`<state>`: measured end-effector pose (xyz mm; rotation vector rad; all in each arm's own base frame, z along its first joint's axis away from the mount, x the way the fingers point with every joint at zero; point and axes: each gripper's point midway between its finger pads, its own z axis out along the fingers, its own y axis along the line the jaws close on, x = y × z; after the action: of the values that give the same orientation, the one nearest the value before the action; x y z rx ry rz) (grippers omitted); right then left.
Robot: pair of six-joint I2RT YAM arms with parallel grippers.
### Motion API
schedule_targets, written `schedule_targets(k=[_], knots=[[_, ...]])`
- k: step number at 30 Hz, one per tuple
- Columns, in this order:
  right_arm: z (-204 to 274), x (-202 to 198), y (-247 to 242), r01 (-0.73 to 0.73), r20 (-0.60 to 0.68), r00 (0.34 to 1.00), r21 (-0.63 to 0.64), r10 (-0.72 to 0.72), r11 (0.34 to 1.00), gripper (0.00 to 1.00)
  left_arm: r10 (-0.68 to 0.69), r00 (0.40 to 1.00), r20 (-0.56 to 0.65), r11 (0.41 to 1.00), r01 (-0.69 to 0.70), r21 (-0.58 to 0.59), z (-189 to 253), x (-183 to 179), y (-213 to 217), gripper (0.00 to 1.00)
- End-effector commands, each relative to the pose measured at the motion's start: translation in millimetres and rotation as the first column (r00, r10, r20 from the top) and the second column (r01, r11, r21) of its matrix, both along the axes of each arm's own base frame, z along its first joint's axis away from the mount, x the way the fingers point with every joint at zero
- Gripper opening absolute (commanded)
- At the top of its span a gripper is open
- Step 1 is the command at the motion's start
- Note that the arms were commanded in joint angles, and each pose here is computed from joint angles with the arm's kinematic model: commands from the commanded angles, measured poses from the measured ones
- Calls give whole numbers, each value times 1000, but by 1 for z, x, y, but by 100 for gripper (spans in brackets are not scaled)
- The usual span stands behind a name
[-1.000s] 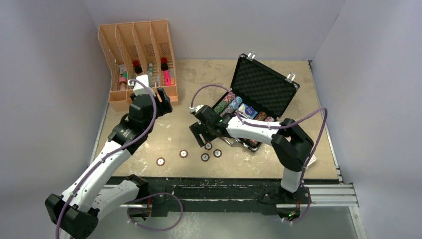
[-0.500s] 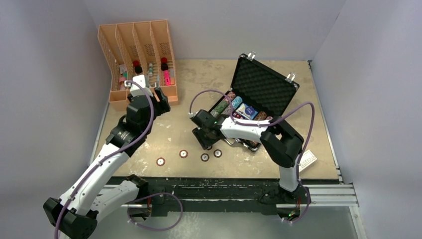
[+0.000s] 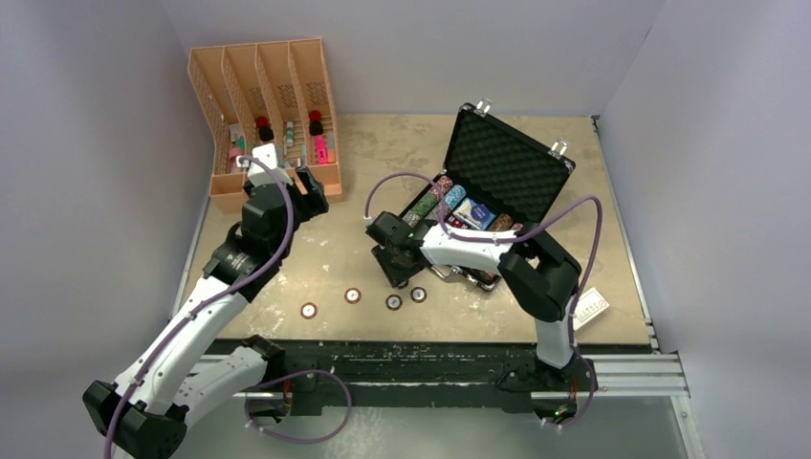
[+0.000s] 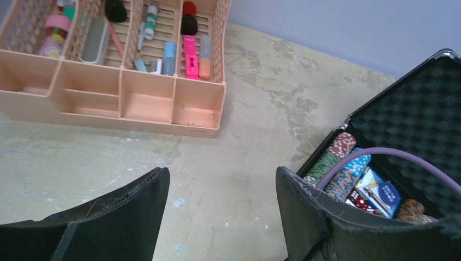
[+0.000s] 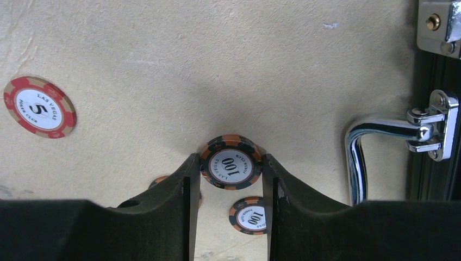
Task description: Pack up texas hold em set
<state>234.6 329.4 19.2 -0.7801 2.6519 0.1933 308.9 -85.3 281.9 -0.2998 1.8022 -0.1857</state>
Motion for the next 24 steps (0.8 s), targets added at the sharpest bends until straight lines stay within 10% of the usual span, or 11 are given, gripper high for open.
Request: schedule_targets(k=[1,8,14,24], knots=[[58,21,21,61,106,991,154,-77,986,34,-71,997,-4,992,71,-100,-12,2,-21,71],[144,61,31,170,209,936,440,-284,882,34,-225,974,-29,956,214,-203,-36,1,-58,75],[216,81,44,246,123,881,706,-456,665,36,-262,965,-5,939,254,-234,-35,1,-67,75],[256,89,48,305,-61,877,837,-476,454,36,-398,915,67,877,401,-264,-23,-9,-91,67]])
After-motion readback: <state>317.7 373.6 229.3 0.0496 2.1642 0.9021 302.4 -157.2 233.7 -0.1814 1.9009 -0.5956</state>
